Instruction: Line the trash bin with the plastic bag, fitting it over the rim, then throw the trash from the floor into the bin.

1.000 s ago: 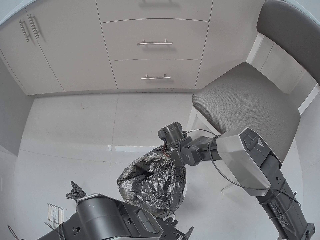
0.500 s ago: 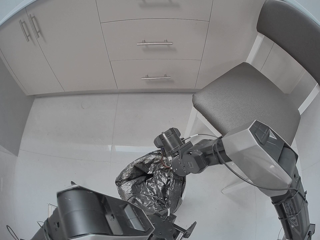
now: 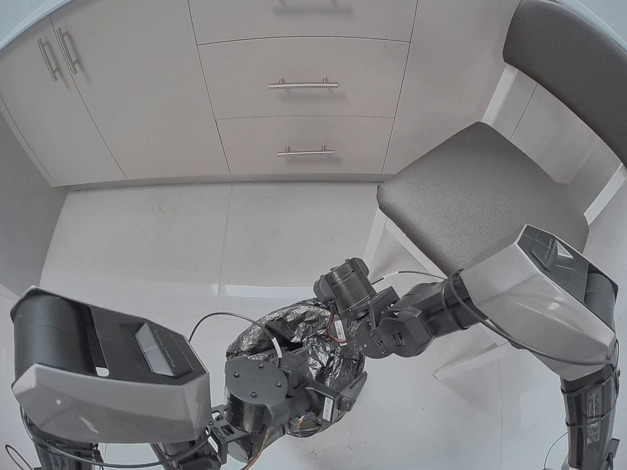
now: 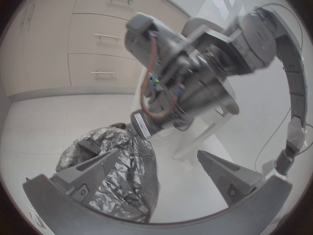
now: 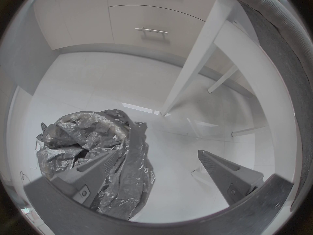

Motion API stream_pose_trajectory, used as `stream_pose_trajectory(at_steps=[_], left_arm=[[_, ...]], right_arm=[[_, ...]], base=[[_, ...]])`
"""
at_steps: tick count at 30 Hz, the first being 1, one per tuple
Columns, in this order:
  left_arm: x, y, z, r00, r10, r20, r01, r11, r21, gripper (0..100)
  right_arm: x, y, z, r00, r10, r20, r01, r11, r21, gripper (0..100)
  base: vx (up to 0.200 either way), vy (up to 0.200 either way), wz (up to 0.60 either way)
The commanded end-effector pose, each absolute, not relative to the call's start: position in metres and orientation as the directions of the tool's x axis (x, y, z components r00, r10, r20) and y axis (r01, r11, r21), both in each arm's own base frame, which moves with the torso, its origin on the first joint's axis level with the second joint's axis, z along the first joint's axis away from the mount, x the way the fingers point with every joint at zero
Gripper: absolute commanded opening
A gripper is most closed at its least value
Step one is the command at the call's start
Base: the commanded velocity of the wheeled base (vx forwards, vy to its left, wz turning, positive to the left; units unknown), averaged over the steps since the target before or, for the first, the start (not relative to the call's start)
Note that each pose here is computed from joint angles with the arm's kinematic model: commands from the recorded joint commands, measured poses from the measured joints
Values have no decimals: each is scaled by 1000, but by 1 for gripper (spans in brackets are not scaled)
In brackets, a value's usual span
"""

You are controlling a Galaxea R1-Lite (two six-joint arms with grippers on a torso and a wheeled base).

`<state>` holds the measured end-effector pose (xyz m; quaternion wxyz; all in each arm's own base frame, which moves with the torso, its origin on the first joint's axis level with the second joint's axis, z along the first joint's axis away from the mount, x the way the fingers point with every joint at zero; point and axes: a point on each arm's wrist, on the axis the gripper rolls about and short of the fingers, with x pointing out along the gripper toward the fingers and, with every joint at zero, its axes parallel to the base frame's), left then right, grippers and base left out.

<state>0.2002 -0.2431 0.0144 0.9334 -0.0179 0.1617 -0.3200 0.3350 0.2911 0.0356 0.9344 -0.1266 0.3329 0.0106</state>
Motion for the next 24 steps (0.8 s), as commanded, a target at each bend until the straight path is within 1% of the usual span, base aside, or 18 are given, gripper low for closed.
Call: stream_pose_trajectory(at_steps=[1,4,5,9,12,17,20,24], left_arm=[[217,-233,24,785,-567,-250,556,823,-121,100],[230,-226,22,808,-534,-247,530,843,-88,100],[240,-223,16,823,-508,-254,507,859,-74,100],[255,-219,0,838,-470,-277,476,878,-52,100],[274,-211,-20,859,-413,-301,441,897,28,100],[289,-204,-37,870,-373,-324,414,908,65,100],[290,-204,-40,870,-370,-325,411,909,67,100],[294,-201,-52,875,-338,-346,404,904,140,100]], right_arm=[[333,291,37,771,-33,-637,-134,968,-211,100],[331,292,36,765,-25,-643,-148,966,-213,100],[331,292,32,763,-32,-645,-151,962,-227,100],[333,290,25,757,-46,-652,-139,963,-230,100],[326,286,17,741,-65,-668,-141,958,-249,100],[322,288,11,744,-95,-661,-124,953,-276,100],[321,289,8,741,-98,-664,-124,952,-279,100],[315,295,5,739,-88,-668,-127,955,-267,100]], base=[[0,0,0],[0,0,0],[0,0,0],[0,0,0],[0,0,0],[0,0,0],[0,0,0],[0,0,0]])
